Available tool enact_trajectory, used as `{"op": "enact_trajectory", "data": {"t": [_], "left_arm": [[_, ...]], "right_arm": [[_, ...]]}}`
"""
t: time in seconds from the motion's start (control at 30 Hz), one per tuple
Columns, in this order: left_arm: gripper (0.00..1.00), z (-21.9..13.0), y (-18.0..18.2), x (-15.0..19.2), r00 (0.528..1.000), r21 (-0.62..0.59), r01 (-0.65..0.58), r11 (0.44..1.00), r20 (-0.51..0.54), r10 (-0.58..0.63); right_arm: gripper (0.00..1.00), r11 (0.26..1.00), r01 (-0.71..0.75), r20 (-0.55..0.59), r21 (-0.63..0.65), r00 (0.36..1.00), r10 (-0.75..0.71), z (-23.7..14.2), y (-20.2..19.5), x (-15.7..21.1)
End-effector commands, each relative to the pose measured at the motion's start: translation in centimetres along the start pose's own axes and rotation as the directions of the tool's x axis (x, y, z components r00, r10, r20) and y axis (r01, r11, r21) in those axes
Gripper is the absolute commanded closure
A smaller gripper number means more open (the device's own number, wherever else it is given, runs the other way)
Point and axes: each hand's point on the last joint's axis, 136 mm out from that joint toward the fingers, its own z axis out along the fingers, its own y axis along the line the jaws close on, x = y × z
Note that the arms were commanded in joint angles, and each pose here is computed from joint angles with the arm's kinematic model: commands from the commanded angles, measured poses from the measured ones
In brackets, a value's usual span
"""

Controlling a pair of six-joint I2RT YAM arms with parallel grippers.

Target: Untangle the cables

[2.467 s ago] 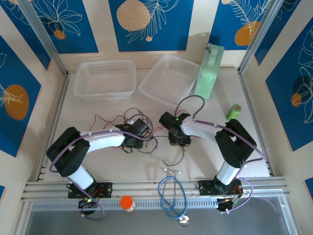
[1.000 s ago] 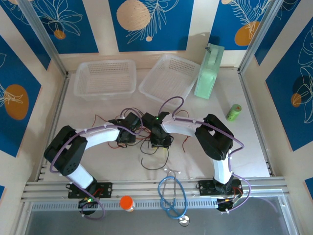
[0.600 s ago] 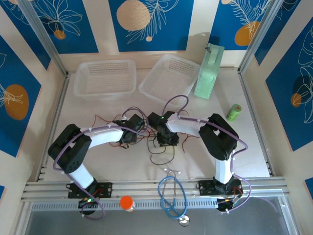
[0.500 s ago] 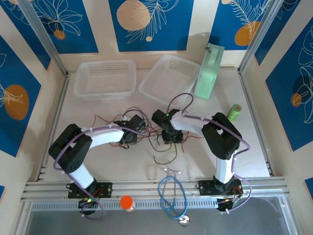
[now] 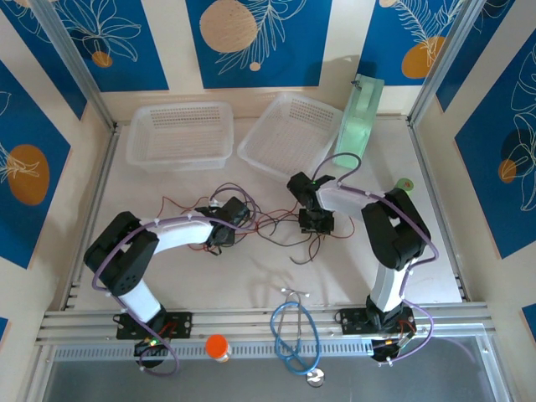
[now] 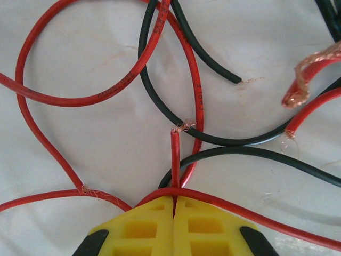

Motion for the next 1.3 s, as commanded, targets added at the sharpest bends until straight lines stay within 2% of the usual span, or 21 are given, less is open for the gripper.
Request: {"op": "enact_trajectory", "data": {"t": [0.0, 0.63, 0.8, 1.0, 1.27], "left_arm": [[1.0, 4.4, 4.3, 7.1, 0.974, -0.135, -0.043, 0.99, -0.225, 0.011], [1.0, 3.8, 5.7, 6.0, 0.98, -0.157, 0.032, 0.987, -0.189, -0.061], [1.0, 3.7, 5.9, 5.8, 0.979, -0.155, 0.067, 0.986, -0.178, -0.095], [1.0, 3.5, 6.0, 5.1, 0.979, -0.146, 0.095, 0.985, -0.165, -0.119], [1.0, 3.3, 6.1, 4.8, 0.976, -0.135, 0.129, 0.982, -0.155, -0.15]], "right_arm": [[0.6, 0.984, -0.046, -0.036, 0.171, 0.998, 0.053, 1.2, -5.5, 0.9], [0.65, 0.97, -0.215, 0.025, 0.109, 0.977, 0.214, -0.6, -8.9, -3.8], [0.71, 0.96, -0.253, 0.061, 0.118, 0.967, 0.247, -1.4, -10.4, -4.8], [0.71, 0.943, -0.296, 0.092, 0.15, 0.954, 0.285, -1.9, -12.4, -5.1], [0.71, 0.933, -0.312, 0.08, 0.177, 0.95, 0.303, -1.4, -12.9, -4.4]]}}
